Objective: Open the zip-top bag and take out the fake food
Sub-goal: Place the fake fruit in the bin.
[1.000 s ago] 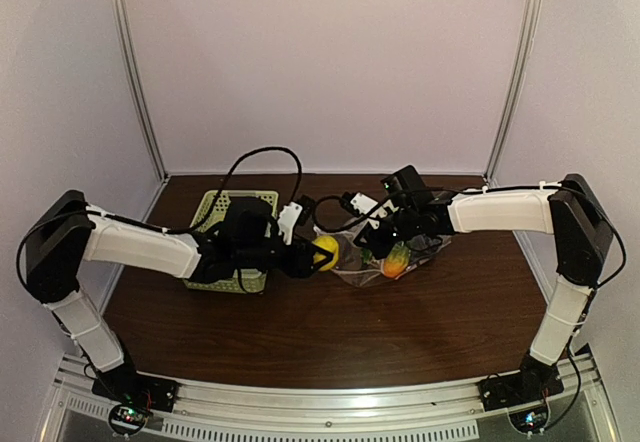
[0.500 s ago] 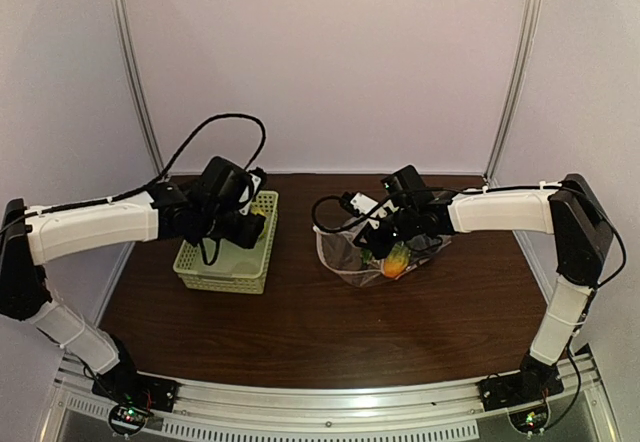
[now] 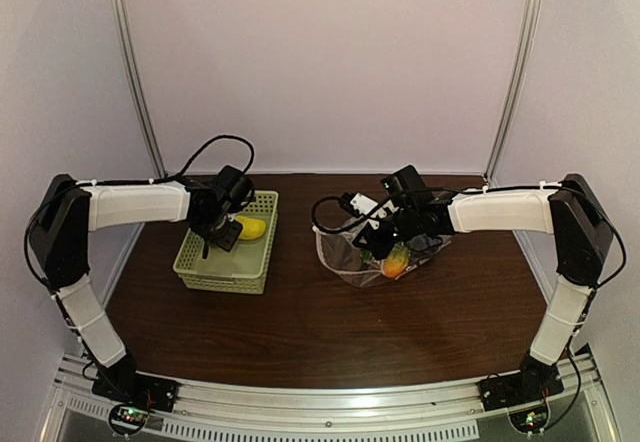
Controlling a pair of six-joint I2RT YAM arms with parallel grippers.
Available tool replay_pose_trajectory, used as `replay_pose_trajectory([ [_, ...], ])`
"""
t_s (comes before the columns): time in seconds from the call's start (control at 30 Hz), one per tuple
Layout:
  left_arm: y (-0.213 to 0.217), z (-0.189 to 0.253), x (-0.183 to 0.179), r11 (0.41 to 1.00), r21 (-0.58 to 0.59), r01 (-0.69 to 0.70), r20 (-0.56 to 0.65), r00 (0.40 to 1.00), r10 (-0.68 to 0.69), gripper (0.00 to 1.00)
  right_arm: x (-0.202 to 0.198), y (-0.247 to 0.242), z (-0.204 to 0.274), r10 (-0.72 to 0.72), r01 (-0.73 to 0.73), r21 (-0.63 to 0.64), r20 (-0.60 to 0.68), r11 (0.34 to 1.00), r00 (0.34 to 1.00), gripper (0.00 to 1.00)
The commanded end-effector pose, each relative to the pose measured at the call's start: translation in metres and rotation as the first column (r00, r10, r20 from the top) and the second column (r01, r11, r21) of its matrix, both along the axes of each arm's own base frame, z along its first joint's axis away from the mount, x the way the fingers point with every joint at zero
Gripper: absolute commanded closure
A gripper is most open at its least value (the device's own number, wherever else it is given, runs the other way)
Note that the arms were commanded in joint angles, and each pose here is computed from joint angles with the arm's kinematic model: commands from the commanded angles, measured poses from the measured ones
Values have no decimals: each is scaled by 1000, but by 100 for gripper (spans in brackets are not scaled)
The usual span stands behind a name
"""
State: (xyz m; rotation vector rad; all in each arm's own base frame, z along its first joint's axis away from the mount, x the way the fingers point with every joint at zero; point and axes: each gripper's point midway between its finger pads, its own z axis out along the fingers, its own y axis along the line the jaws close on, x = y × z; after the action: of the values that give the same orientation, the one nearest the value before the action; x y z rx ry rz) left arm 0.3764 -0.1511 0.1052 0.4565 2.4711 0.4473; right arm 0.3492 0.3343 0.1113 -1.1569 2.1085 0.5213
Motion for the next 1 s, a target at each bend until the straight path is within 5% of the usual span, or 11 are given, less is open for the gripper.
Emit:
replay_pose_trajectory([
  [0.0,12,0,25,997,77,-20,23,1000,18,44,-3,-6,5,0,0,-2,0,1000,1000,100],
  [0.47,28,-39,56,980,192,-55,18,998,53,43,-3,-7,4,-3,3,-10,3,1000,1000,100],
  [0.97,25,-46,87,954,296,-37,78,997,14,31,-4,-7,4,-2,2,-7,-6,1000,1000,100],
])
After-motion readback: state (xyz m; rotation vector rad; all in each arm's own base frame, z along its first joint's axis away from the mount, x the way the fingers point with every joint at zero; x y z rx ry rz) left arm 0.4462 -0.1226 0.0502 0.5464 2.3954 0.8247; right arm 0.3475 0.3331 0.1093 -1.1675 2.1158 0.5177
